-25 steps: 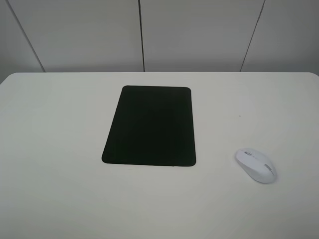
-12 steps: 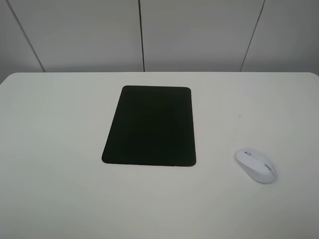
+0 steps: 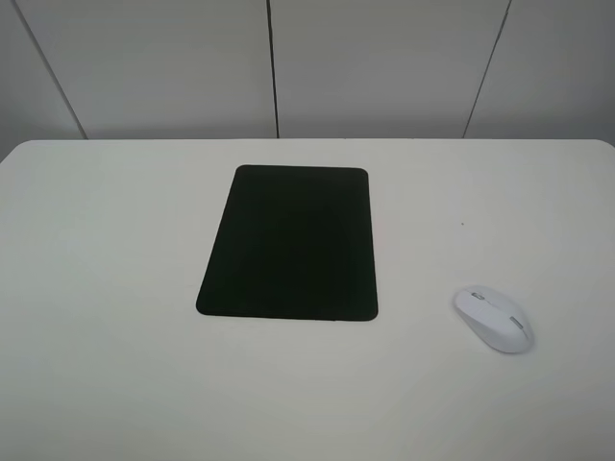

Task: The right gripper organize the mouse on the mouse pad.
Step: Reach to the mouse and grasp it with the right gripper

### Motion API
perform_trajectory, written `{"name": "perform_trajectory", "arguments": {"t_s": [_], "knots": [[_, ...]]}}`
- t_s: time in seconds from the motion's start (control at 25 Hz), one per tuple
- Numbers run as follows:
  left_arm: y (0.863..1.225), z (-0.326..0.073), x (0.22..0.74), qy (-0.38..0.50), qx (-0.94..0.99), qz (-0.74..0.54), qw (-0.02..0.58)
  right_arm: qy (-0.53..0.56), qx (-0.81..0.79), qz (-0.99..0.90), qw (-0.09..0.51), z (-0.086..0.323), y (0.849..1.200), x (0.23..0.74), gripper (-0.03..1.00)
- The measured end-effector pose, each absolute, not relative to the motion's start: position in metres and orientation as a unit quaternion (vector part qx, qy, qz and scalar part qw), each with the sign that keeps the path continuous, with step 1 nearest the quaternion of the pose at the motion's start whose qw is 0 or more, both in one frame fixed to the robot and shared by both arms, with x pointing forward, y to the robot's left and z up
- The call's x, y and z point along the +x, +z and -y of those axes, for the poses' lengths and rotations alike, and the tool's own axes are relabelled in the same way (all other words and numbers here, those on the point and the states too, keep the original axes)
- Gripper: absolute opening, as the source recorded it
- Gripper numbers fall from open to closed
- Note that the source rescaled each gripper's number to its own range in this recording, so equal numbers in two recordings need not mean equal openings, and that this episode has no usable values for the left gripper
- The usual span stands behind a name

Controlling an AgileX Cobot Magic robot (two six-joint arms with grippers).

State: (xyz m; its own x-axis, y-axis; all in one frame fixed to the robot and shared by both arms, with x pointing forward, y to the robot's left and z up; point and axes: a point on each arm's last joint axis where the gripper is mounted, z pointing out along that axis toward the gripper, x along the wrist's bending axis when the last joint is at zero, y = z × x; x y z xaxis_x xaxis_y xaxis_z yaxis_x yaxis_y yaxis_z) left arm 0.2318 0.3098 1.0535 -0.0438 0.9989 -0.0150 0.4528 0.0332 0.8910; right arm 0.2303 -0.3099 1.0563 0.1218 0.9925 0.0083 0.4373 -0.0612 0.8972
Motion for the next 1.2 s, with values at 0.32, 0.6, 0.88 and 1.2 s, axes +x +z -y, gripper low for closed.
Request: {"name": "perform_trajectory", "arguments": {"t_s": [0.32, 0.6, 0.88, 1.2], "knots": [[1.053, -0.31, 0.232, 0.373, 0.587, -0.619, 0.366, 0.351, 0.638, -0.56, 0.395, 0.31, 1.056, 0.23, 1.0], [1.053, -0.31, 0.232, 0.373, 0.587, -0.619, 0.366, 0.294, 0.663, -0.593, 0.349, 0.31, 1.062, 0.263, 1.0], [1.053, -0.31, 0.232, 0.373, 0.587, -0.619, 0.366, 0.205, 0.697, -0.633, 0.267, 0.308, 1.068, 0.338, 1.0], [1.053, -0.31, 0.232, 0.373, 0.587, -0.619, 0.366, 0.095, 0.663, -0.721, 0.177, 0.305, 1.042, 0.407, 1.0]]}}
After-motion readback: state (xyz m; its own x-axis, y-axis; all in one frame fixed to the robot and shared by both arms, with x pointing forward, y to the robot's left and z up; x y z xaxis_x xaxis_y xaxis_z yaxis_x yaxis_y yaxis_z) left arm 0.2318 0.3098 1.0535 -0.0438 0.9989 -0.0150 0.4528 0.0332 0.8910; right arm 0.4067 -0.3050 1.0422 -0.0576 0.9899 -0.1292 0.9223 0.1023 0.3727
